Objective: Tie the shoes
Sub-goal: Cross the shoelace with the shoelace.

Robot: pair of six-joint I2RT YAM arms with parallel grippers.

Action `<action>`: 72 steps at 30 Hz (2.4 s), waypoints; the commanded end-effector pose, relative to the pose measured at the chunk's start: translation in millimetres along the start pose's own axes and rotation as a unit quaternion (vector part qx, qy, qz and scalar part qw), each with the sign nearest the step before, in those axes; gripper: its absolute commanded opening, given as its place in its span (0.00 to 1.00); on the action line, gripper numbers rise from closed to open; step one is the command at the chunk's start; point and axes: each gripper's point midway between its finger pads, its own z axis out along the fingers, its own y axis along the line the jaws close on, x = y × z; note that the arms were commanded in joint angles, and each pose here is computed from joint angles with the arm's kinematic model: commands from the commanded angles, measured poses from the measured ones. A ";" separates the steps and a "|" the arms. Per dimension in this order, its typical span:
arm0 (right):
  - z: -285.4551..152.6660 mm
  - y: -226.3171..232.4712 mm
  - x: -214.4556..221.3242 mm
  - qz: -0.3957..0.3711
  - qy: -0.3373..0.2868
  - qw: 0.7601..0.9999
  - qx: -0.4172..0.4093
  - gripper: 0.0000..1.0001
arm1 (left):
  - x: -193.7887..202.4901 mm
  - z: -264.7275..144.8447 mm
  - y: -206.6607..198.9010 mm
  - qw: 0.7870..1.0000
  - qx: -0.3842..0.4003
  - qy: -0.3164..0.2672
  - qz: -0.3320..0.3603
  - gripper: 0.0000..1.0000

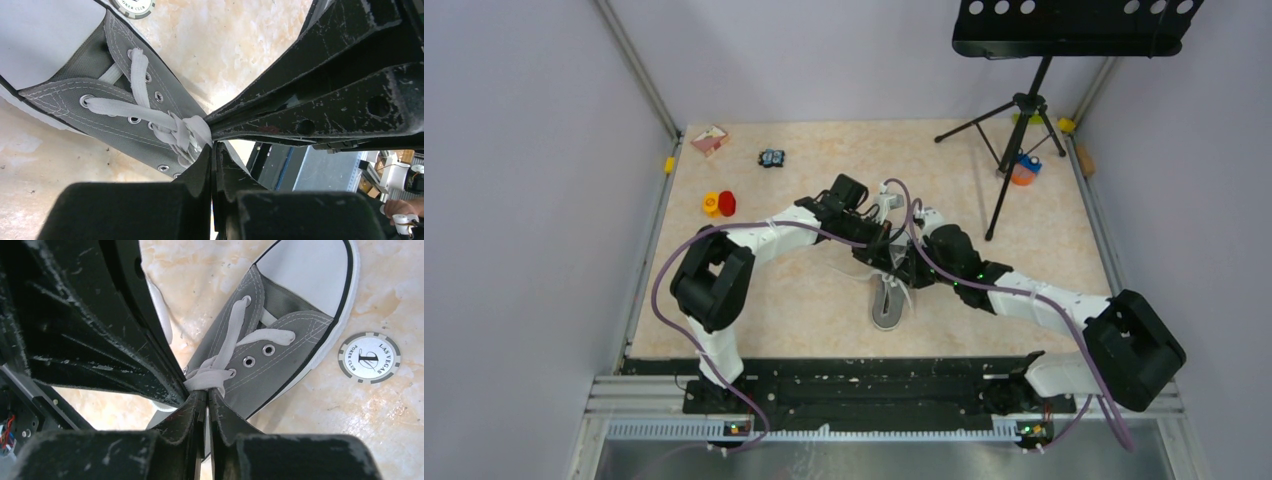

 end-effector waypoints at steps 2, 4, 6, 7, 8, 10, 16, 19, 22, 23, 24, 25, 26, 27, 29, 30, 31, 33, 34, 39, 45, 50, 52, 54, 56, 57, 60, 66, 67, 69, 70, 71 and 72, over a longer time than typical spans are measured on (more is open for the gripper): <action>6.6 -4.7 -15.9 0.007 -0.023 1.000 0.018 0.12 | -4.9 -11.2 -16.3 1.000 0.019 -0.010 0.022 0.00; 6.7 -5.8 -15.3 0.007 -0.020 1.000 0.022 0.17 | -5.4 -11.7 -17.0 1.000 0.020 -0.010 0.022 0.00; 6.0 -7.9 -14.1 0.006 -0.018 0.999 0.027 0.20 | -5.8 -12.0 -17.1 0.999 0.020 -0.009 0.023 0.00; 5.5 -8.4 -13.6 0.006 -0.018 0.999 0.028 0.21 | -5.2 -11.9 -17.6 0.999 0.020 -0.008 0.024 0.00; 5.1 -9.0 -12.9 0.005 -0.017 0.999 0.029 0.22 | -5.5 -12.2 -17.4 1.000 0.020 -0.008 0.023 0.00; 4.6 -9.9 -13.1 0.007 -0.021 0.999 0.030 0.25 | -4.5 -12.4 -17.7 1.000 0.022 -0.006 0.022 0.00; 3.7 -5.7 -17.3 0.011 -0.028 0.999 0.022 0.29 | -6.7 -14.5 -21.8 0.999 0.029 -0.008 0.026 0.00; 2.1 -3.3 -20.4 0.011 -0.031 0.999 0.019 0.29 | -9.6 -16.0 -24.9 0.999 0.032 -0.011 0.030 0.00; -2.5 -4.2 -22.9 0.014 -0.037 0.999 0.024 0.29 | -12.0 -16.0 -25.1 0.999 0.032 -0.012 0.030 0.00; -4.2 -5.7 -23.1 0.018 -0.040 0.999 0.029 0.29 | -12.5 -15.4 -25.0 0.999 0.032 -0.011 0.030 0.00; -6.2 -6.8 -24.1 0.021 -0.045 0.998 0.032 0.30 | -12.6 -15.0 -24.5 0.999 0.033 -0.009 0.029 0.00; -8.2 -7.7 -25.1 0.024 -0.051 0.998 0.035 0.30 | -12.6 -14.5 -23.9 0.999 0.032 -0.007 0.028 0.00; -10.1 -8.2 -26.4 0.026 -0.056 0.997 0.036 0.30 | -13.0 -14.3 -23.7 0.999 0.032 -0.006 0.028 0.00; -11.9 -8.2 -27.3 0.027 -0.059 0.997 0.037 0.30 | -13.2 -13.9 -24.1 0.999 0.034 -0.005 0.029 0.00; -14.6 -7.5 -28.1 0.027 -0.058 0.997 0.037 0.31 | -14.3 -13.5 -24.2 0.999 0.034 -0.005 0.028 0.00; -15.3 -7.6 -28.1 0.025 -0.058 0.997 0.037 0.32 | -14.2 -13.7 -23.9 0.999 0.034 -0.005 0.028 0.00; -15.3 -7.6 -28.4 0.023 -0.058 0.997 0.038 0.32 | -14.7 -13.9 -24.5 0.999 0.035 -0.005 0.028 0.00; -13.6 -7.2 -27.2 0.018 -0.051 0.998 0.037 0.33 | -15.7 -14.2 -24.7 0.999 0.035 -0.007 0.029 0.00; -12.4 -7.5 -26.2 0.015 -0.047 0.998 0.037 0.33 | -16.2 -14.3 -24.8 0.999 0.035 -0.008 0.029 0.00; -7.4 -6.9 -25.7 0.009 -0.041 0.999 0.035 0.35 | -15.8 -14.0 -25.4 0.999 0.036 -0.008 0.029 0.00; -1.1 -6.2 -28.1 0.013 -0.047 0.998 0.032 0.35 | -17.7 -14.1 -27.7 0.999 0.043 -0.012 0.030 0.00; 7.5 -6.0 -36.1 0.036 -0.066 0.997 0.033 0.35 | -18.9 -13.7 -28.5 0.998 0.046 -0.013 0.029 0.00; 10.5 -5.5 -37.7 0.041 -0.068 0.996 0.032 0.35 | -18.2 -14.1 -29.0 0.998 0.047 -0.013 0.029 0.00; 12.7 -5.1 -38.2 0.043 -0.064 0.996 0.034 0.35 | -16.4 -13.9 -29.8 0.998 0.050 -0.011 0.029 0.00; 12.8 -12.4 -39.5 0.055 -0.072 0.994 0.054 0.35 | -15.5 -13.5 -30.4 0.998 0.054 -0.011 0.028 0.00; 11.9 -14.4 -39.6 0.059 -0.075 0.994 0.060 0.35 | -14.3 -13.0 -31.0 0.998 0.057 -0.010 0.026 0.00; 7.7 -22.0 -37.8 0.077 -0.080 0.990 0.081 0.35 | -11.1 -12.6 -30.1 0.998 0.058 -0.009 0.027 0.00; -4.0 -26.7 -33.1 0.128 -0.107 0.982 0.085 0.34 | 9.5 -7.3 -22.6 0.998 0.060 0.013 0.012 0.00; -5.4 -25.4 -32.2 0.136 -0.110 0.981 0.080 0.34 | 12.5 -6.4 -20.7 0.998 0.060 0.016 0.009 0.00; -7.0 -24.3 -28.8 0.151 -0.113 0.979 0.073 0.34 | 17.6 -4.6 -18.4 0.998 0.061 0.022 0.005 0.00; -7.2 -22.3 -27.9 0.154 -0.114 0.979 0.065 0.34 | 20.1 -3.7 -17.2 0.998 0.060 0.025 0.002 0.00; -7.0 -21.9 -25.9 0.157 -0.113 0.979 0.063 0.34 | 20.9 -3.3 -16.5 0.998 0.060 0.026 0.001 0.00; -6.8 -21.6 -24.6 0.159 -0.111 0.979 0.061 0.34 | 21.7 -3.0 -16.2 0.998 0.060 0.027 0.001 0.00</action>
